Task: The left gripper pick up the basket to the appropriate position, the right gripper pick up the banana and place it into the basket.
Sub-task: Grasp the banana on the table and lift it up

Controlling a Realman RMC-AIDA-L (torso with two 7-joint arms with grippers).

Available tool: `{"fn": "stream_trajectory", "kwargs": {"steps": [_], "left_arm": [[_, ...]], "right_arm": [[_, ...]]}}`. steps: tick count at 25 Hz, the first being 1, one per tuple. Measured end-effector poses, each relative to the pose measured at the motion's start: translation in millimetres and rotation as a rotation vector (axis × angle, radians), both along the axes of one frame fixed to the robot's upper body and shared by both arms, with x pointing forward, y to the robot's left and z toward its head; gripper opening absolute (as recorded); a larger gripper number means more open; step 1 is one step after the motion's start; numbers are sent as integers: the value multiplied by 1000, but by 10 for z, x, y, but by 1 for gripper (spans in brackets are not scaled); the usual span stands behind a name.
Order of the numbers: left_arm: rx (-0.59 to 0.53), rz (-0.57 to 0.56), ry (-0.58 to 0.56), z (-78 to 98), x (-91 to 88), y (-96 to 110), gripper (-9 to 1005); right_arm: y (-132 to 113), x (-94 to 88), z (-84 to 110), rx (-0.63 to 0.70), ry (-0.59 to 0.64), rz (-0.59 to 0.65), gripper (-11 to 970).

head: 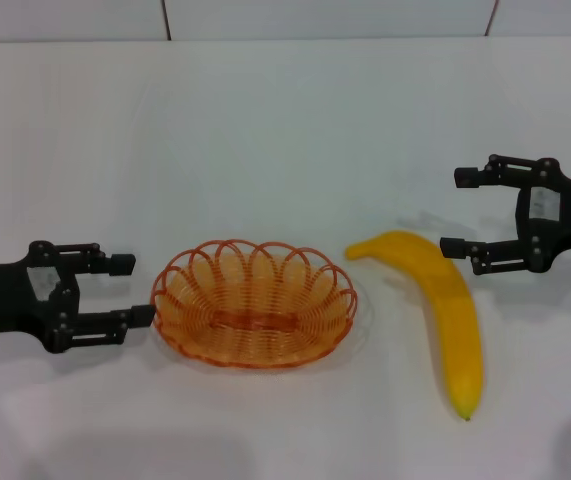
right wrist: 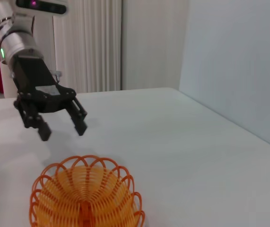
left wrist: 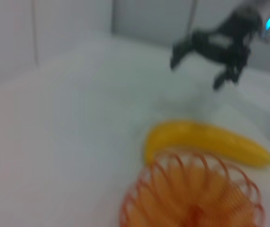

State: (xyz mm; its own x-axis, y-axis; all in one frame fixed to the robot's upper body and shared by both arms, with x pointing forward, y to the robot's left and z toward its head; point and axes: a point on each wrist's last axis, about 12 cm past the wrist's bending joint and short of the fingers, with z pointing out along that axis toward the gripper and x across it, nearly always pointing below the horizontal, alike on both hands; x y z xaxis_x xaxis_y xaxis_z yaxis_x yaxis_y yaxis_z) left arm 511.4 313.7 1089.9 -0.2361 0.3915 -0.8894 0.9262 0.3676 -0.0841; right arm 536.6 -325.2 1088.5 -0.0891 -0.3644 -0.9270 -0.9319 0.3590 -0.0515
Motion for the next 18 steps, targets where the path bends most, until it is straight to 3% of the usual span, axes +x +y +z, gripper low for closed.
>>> {"fn": "stream_trajectory", "kwargs": {"steps": [1, 6, 13, 18], "left_arm": [[-3, 1, -4, -7, -2, 2, 704], [-93, 104, -117, -465, -195, 3, 703], [-139, 174, -177, -525, -272, 36, 701], [-148, 173, -178, -511, -265, 38, 699]], "right_arm": [[2, -2, -2, 1, 1, 0, 896], [13, -15, -18, 11, 4, -6, 896], [-28, -153, -23, 69, 95, 7, 894], [-148, -108, 301, 85, 223, -11, 894]]}}
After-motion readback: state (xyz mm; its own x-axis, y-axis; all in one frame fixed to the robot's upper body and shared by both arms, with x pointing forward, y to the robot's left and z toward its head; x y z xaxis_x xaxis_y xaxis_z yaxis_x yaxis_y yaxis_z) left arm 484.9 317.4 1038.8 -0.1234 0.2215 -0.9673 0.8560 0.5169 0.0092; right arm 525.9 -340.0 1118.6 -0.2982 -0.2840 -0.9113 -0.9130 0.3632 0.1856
